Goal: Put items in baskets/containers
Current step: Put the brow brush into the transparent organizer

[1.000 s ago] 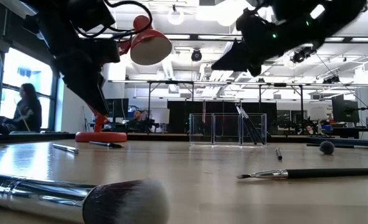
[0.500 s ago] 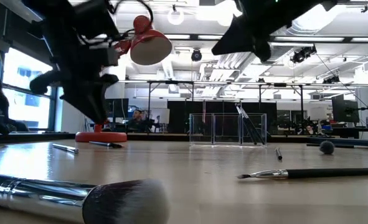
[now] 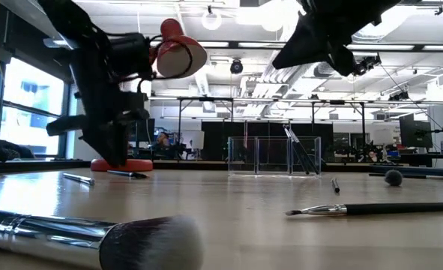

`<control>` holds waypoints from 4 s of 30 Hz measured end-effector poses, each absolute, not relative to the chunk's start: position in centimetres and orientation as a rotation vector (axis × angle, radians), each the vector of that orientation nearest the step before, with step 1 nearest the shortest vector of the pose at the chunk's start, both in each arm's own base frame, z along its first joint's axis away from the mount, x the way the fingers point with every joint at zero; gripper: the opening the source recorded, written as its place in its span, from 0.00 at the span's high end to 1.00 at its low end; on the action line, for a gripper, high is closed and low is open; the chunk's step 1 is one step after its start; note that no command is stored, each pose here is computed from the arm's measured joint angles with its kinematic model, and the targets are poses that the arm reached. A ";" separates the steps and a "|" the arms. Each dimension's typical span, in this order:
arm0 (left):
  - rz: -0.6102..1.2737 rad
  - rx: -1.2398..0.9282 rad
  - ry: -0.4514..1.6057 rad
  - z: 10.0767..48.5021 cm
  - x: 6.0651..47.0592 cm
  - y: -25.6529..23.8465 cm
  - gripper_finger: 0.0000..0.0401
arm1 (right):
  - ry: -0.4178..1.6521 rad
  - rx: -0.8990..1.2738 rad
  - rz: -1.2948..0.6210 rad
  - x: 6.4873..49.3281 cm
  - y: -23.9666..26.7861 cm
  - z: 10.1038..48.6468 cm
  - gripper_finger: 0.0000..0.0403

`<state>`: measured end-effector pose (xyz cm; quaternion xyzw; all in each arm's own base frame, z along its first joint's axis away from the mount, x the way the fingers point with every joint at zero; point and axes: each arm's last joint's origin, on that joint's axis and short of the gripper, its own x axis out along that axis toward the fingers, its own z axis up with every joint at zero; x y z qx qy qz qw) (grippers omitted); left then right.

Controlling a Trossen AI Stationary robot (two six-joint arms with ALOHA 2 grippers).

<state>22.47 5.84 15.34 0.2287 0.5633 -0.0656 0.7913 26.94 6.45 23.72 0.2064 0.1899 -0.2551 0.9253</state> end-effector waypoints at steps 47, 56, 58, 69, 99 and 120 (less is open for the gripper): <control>-0.157 -0.019 1.314 16.2 28.0 6.0 1.00 | 0.364 0.474 -0.544 26.9 6.5 23.8 1.00; -0.144 -0.034 1.319 16.3 27.9 6.0 1.00 | 0.357 0.492 -0.553 26.9 6.5 23.7 1.00; -0.142 -0.032 1.319 16.3 27.9 6.0 1.00 | 0.357 0.491 -0.554 26.9 6.5 23.7 1.00; -0.118 -0.074 1.320 16.3 27.9 6.0 0.94 | 0.356 0.518 -0.550 26.9 6.5 23.7 1.00; -0.123 0.268 1.319 15.4 29.5 2.2 0.72 | 0.371 0.503 -0.565 26.8 6.4 23.6 1.00; -0.058 0.158 1.362 14.0 29.9 2.2 0.95 | 0.359 0.533 -0.557 26.9 6.5 23.7 0.99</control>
